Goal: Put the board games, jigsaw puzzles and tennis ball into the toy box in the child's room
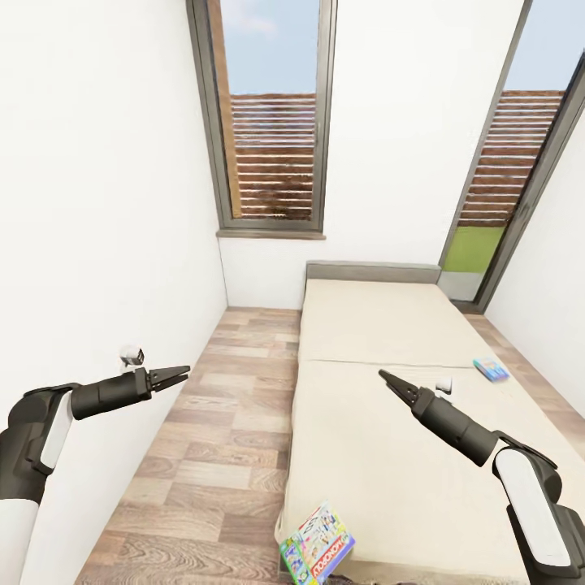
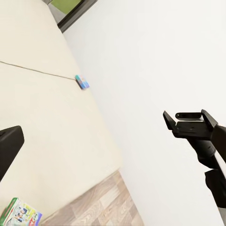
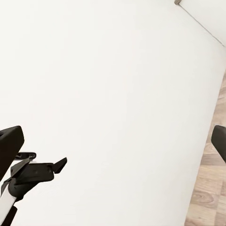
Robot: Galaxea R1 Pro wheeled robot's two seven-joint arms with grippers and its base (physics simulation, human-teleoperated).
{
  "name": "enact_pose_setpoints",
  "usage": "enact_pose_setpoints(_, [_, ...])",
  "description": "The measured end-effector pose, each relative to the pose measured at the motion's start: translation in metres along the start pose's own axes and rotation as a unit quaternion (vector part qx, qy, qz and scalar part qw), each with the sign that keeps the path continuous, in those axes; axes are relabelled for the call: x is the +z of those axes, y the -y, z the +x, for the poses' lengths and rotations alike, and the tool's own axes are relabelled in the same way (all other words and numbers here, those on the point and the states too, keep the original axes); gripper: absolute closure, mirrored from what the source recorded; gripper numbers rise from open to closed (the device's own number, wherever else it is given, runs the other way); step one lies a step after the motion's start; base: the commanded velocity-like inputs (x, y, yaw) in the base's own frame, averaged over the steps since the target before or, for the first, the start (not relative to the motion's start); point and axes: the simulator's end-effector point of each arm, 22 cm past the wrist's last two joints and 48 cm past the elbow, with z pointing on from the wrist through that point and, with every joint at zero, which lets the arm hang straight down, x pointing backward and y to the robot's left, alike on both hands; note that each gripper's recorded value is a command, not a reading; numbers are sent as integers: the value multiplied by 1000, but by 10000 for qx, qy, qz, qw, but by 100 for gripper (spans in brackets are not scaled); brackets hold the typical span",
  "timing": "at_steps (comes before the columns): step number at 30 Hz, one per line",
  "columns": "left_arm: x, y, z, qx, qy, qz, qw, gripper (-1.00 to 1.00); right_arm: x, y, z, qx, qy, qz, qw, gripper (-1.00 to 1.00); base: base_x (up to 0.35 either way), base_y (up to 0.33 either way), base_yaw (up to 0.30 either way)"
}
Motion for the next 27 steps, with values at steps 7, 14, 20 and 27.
enact_pose_setpoints(7, [1,-5,2,-38,-20,-14,10000,-100,1,5,3,42,-37,38,10000,-100,-109,-51,0])
enact_pose_setpoints(14, [2,-7,3,-57,-29,-24,10000,-100,1,7,4,54,-40,51,10000,-100,-51,-15,0])
enact_pose_setpoints(20, [1,-7,4,-58,-31,-27,10000,-100,1,8,4,59,-44,59,10000,-100,-7,-2,0])
enact_pose_setpoints(27, [2,-7,4,-59,-35,-27,10000,-100,1,8,4,63,-37,62,10000,-100,-1,0,0])
